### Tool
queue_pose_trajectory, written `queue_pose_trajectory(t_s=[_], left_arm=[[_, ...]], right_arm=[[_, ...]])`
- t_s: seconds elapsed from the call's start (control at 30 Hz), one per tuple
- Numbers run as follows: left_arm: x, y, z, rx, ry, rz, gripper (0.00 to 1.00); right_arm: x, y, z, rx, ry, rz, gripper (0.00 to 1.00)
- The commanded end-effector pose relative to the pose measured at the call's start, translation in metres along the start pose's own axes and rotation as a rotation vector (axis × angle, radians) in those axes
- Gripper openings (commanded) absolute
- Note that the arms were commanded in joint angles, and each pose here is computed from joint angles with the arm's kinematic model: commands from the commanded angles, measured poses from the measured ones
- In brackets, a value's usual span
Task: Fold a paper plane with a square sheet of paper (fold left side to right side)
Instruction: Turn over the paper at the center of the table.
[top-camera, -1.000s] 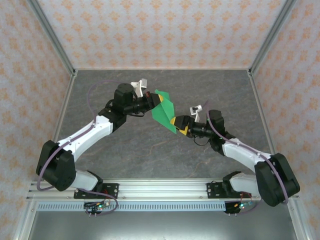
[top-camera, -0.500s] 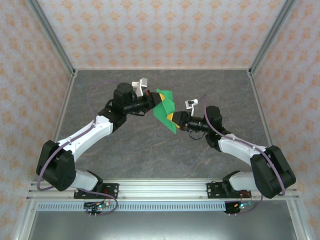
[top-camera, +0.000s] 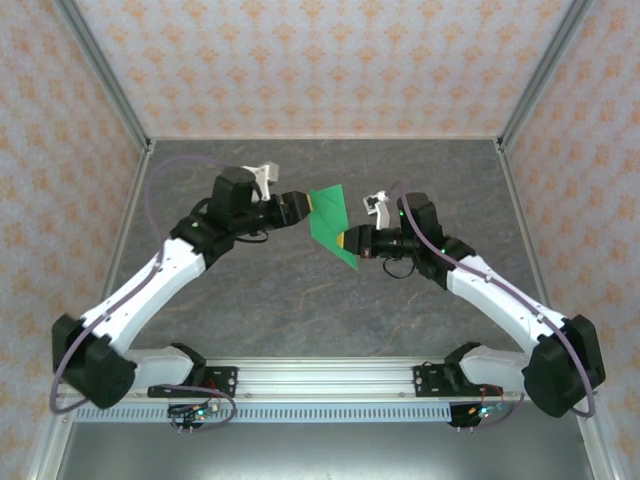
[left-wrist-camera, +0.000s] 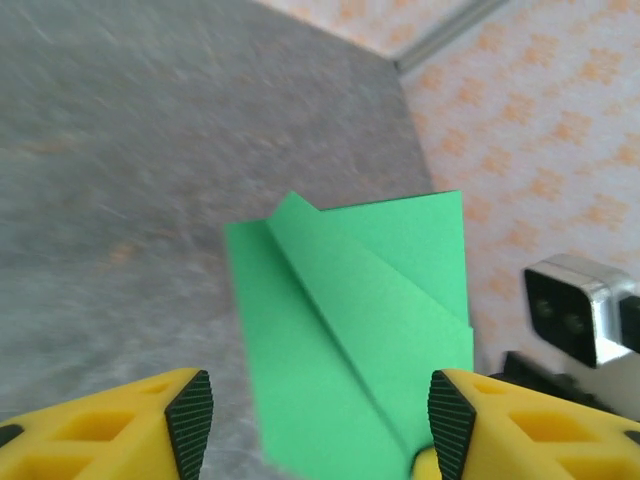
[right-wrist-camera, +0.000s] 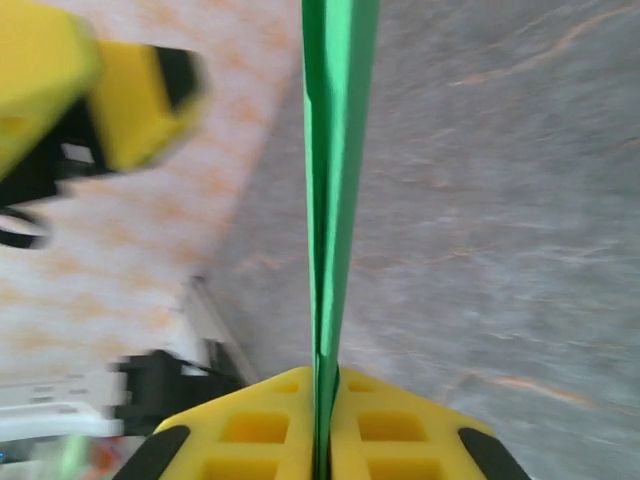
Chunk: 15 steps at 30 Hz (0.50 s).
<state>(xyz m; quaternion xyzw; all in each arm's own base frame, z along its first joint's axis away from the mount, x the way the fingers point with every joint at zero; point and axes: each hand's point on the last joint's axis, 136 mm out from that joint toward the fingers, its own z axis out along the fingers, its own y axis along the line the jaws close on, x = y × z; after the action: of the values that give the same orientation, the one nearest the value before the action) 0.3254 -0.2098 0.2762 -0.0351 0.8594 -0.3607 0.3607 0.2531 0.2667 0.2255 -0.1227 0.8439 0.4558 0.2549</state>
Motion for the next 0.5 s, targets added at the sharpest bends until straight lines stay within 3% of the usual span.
queue_pose_trajectory(t_s=[0.0,0.13,0.23,0.33,0.47], left_arm=[[-0.006,0.039,-0.045,-0.25,-0.097,0.124,0.63],[-0.011,0.058,-0.083,-0.341,-0.239,0.11,0.64],[-0.012,0.072,-0.11,-0.4,-0.339,0.068,0.66],[-0.008,0.079,-0.124,-0.408,-0.381,0.052,0.68],[0.004,0.071,-0.123,-0.338,-0.338,0.079,0.71]], right_arm=[[0.023,-0.065,-0.024,0.509,0.112,-0.166,0.1],[0.005,-0.09,-0.052,0.969,0.114,-0.354,0.1],[-0.004,-0.097,-0.057,1.21,0.159,-0.486,0.1],[-0.007,-0.098,-0.049,1.37,0.212,-0.618,0.1],[-0.001,-0.102,-0.024,1.462,0.276,-0.73,0.11]])
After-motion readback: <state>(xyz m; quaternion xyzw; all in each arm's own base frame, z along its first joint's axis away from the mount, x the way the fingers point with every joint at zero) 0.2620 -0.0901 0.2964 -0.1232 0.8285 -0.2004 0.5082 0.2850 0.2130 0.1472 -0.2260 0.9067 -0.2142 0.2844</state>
